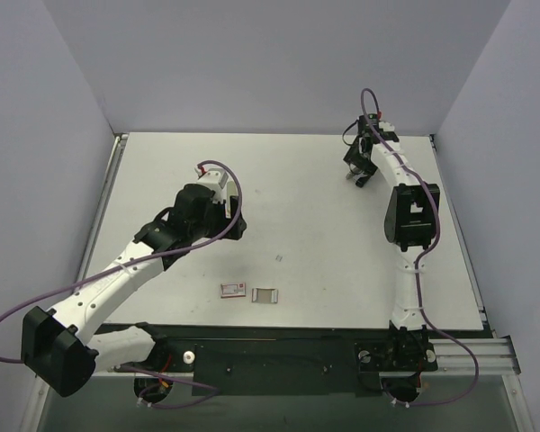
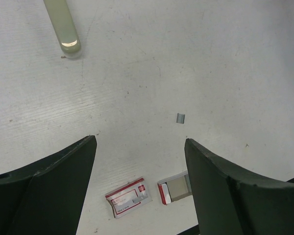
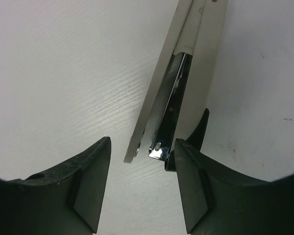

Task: Unload the staples from the stapler

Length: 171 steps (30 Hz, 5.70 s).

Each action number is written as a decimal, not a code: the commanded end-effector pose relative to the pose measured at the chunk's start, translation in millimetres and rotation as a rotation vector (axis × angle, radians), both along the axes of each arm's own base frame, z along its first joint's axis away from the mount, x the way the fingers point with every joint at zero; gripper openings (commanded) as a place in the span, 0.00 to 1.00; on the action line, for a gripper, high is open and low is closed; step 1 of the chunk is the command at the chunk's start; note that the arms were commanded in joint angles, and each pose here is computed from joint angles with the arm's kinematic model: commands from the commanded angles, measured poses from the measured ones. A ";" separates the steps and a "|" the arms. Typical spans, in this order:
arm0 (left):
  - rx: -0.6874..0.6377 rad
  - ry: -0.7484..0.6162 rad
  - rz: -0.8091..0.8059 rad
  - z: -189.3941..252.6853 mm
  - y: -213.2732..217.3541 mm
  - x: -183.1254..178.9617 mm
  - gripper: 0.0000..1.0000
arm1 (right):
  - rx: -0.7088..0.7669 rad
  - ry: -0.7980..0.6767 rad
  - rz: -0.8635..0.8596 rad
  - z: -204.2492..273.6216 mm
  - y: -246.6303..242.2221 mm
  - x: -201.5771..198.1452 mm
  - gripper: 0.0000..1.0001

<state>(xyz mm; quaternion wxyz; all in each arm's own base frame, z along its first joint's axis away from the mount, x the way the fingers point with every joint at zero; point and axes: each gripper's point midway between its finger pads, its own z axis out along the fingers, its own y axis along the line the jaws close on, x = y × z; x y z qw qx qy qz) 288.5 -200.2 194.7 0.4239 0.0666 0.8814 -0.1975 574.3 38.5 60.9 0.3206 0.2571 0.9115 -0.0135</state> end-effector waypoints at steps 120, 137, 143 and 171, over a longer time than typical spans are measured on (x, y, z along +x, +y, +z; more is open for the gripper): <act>-0.142 0.038 -0.272 1.2 -138.4 37.1 0.53 | 0.294 0.181 0.648 -19.7 162.5 -394.4 0.00; -0.135 0.161 -0.412 -78.5 -236.2 89.6 0.00 | 0.306 0.171 0.473 -49.7 163.4 -378.5 0.00; -0.073 0.213 -0.409 -116.0 -234.5 88.8 0.00 | 0.236 0.177 0.403 -56.6 148.9 -372.7 0.00; -0.009 0.301 -0.434 -152.0 -184.8 -10.5 0.00 | 0.121 0.123 0.199 -35.8 85.5 -300.6 0.00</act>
